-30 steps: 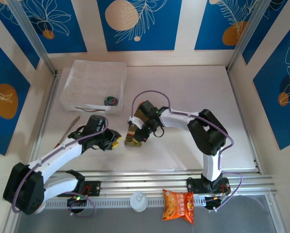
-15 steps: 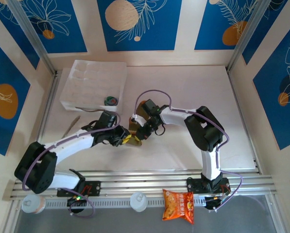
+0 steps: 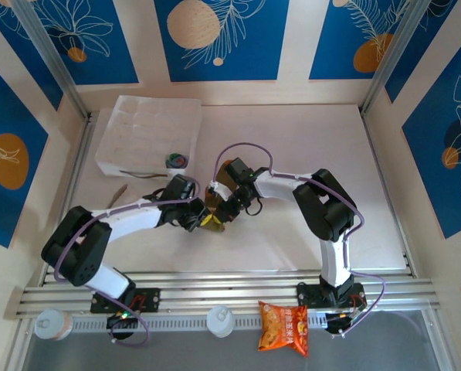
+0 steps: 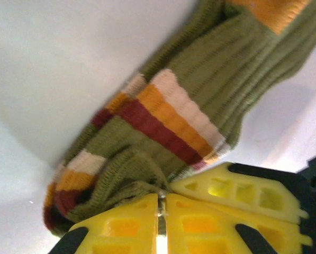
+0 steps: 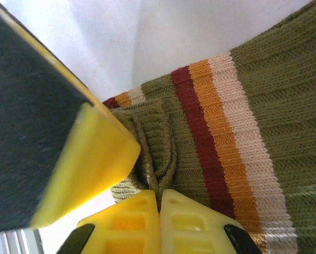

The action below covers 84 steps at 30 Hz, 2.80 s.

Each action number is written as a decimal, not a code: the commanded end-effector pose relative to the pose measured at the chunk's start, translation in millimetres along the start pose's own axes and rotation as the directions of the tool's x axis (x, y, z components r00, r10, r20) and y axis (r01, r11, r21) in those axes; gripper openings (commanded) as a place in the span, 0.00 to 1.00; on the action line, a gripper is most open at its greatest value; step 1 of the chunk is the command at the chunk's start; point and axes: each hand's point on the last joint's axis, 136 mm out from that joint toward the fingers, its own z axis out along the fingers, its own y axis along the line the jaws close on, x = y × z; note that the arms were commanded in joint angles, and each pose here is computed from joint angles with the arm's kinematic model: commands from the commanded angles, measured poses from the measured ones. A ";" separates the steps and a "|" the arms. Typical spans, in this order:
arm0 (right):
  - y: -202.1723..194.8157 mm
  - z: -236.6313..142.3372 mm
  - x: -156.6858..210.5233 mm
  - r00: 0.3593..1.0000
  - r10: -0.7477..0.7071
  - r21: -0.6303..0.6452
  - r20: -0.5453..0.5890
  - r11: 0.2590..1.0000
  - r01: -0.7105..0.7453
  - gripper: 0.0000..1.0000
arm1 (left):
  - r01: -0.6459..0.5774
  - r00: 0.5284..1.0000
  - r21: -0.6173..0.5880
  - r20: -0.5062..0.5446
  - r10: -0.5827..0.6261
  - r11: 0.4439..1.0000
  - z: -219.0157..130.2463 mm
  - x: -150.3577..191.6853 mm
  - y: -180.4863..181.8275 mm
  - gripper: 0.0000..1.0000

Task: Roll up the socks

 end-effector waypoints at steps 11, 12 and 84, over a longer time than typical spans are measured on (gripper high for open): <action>28.7 -42.3 5.0 0.853 -0.504 0.354 0.132 0.828 0.435 0.41 | 0.045 0.999 -0.188 0.028 -0.041 0.981 12.2 -9.7 37.5 0.10; 31.2 -45.2 7.4 0.822 -0.557 0.407 0.114 0.781 0.473 0.44 | 0.047 0.999 -0.196 0.025 -0.043 0.979 12.1 -9.0 38.9 0.10; 51.8 51.9 75.5 0.840 -0.531 0.215 -0.115 0.812 0.543 0.00 | 0.257 0.966 -0.068 0.012 -0.256 0.964 -10.4 12.5 60.8 0.32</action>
